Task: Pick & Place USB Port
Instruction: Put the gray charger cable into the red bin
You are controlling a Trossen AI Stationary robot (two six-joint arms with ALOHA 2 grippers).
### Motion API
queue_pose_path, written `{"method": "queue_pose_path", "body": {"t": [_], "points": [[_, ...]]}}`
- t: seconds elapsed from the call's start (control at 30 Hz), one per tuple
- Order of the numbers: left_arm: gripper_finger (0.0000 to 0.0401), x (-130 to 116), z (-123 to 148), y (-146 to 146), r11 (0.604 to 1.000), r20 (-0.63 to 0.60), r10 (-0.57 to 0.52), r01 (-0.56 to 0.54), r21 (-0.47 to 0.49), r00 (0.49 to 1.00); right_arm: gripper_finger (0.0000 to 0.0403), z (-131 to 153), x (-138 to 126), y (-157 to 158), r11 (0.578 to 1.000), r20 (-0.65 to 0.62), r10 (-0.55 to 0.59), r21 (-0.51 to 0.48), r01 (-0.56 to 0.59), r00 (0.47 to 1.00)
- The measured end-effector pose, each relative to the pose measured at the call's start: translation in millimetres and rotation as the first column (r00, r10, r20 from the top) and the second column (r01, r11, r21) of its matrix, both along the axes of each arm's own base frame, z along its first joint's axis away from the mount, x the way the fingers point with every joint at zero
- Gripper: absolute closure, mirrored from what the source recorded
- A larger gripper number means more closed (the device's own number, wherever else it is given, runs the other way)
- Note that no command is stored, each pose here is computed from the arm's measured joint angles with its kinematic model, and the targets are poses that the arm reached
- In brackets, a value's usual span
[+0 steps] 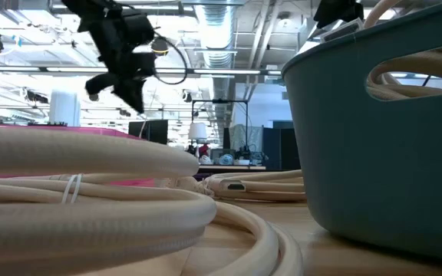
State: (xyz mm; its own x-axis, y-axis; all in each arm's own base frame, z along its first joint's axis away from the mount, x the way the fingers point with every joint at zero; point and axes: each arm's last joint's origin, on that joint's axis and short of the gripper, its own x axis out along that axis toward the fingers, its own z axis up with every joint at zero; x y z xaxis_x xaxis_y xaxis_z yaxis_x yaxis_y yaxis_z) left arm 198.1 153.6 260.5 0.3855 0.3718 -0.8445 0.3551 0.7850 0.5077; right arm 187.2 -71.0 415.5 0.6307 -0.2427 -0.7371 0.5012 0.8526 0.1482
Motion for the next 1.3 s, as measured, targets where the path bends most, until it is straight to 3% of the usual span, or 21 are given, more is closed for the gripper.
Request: {"method": "queue_pose_path", "body": {"t": [0.2, 0.5, 0.73, 0.87, 1.1, 1.3], "points": [[0.0394, 15.6, 14.5, 10.0, 0.995, 0.095, 0.026, -0.016, -0.100, 0.995, 0.0305, 0.0, -0.6, -1.4, 1.000, -0.006, 0.010, -0.014, -0.010, 1.000], [0.0394, 22.9, 19.8, 23.1, 0.982, 0.048, 0.066, -0.056, -0.179, 0.997, 0.0305, -0.2, -0.6, -1.2, 0.999, -0.014, 0.033, -0.030, -0.033, 0.999], [0.0394, 11.6, -12.0, 50.2, 0.936, -0.092, 0.146, -0.168, -0.311, 0.985, 0.0305, -0.4, -0.8, -1.1, 0.998, -0.024, 0.050, -0.043, -0.051, 0.998], [0.0393, 7.3, -24.5, 62.8, 0.927, -0.132, 0.147, -0.183, -0.326, 0.980, 0.0305, -0.6, -0.9, -0.5, 0.998, -0.027, 0.053, -0.042, -0.054, 0.998], [0.0393, 4.4, -25.9, 64.3, 0.943, -0.154, 0.062, -0.108, -0.313, 0.986, 0.0305, -0.6, -0.8, -0.5, 0.998, -0.027, 0.054, -0.042, -0.055, 0.998], [0.0393, 7.4, -44.0, 73.8, 0.932, -0.199, 0.067, -0.133, -0.339, 0.978, 0.0305, -0.7, -0.8, -0.5, 0.998, -0.028, 0.054, -0.042, -0.055, 0.998]]}}
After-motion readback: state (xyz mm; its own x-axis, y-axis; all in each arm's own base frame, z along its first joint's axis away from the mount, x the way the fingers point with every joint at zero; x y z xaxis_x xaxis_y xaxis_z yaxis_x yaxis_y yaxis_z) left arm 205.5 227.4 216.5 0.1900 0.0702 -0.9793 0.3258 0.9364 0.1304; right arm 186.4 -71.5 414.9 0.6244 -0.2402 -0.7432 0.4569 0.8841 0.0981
